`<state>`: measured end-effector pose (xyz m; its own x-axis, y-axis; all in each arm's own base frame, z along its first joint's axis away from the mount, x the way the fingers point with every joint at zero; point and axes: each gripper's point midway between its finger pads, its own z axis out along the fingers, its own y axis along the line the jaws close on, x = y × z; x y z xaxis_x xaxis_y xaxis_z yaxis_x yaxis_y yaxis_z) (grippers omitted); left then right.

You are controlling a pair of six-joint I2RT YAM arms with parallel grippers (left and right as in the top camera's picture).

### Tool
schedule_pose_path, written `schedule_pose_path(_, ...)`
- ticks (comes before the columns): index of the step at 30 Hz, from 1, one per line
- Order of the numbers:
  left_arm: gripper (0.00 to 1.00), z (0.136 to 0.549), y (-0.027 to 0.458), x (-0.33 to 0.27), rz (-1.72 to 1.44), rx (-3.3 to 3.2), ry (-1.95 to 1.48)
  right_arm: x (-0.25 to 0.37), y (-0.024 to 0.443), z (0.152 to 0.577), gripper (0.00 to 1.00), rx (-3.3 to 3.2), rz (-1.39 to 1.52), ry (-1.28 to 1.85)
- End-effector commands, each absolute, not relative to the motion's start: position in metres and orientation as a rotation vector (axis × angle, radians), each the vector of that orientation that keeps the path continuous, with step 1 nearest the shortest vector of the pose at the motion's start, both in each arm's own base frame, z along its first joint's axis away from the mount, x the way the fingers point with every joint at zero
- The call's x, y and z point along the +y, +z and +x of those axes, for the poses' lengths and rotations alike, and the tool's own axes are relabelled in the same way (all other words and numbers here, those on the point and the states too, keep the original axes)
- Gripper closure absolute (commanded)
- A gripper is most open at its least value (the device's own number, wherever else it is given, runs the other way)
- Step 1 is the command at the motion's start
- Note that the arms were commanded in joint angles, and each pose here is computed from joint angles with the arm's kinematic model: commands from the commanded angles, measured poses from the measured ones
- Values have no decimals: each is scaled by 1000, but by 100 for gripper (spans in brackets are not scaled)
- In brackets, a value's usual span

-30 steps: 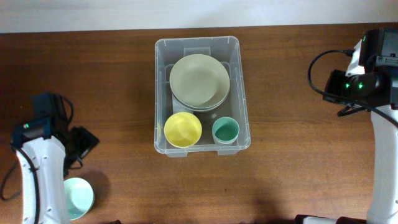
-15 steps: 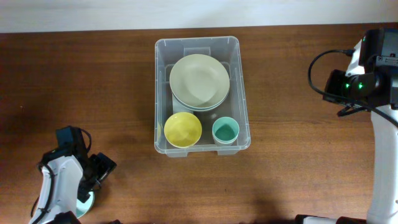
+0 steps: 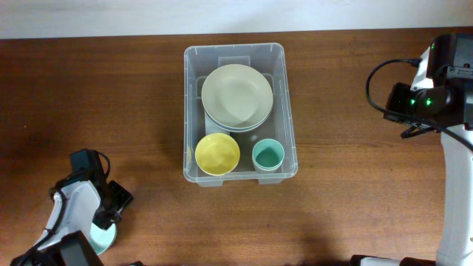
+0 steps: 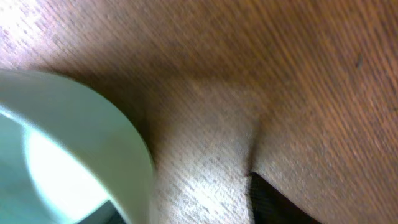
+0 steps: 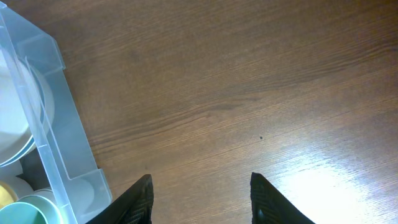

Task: Pack container
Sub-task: 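Move the left gripper to the teal cup and grasp it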

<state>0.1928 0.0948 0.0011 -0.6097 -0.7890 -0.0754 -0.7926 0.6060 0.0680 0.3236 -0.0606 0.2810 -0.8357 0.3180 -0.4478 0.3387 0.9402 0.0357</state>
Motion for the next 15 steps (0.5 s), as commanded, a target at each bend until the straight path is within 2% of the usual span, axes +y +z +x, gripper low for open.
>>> schedule_pose_path(1,63,193,-5,94,-1364,2792,129,-63,280,323,54,2634,493,-68)
schedule_pose_path(5,79,199,-5,93,-1355,2774,98,-63,280,323,54,2634,493,-68)
schedule_pose_path(7,84,202,-4,94,-1351,2762,96,-63,280,323,54,2634,493,-68)
schedule_pose_path(10,98,212,1,98,-1326,2740,91,-63,280,324,54,2633,492,-68)
schedule_pose_path(15,99,249,34,95,-1199,2719,7,-64,280,324,54,2631,492,-68)
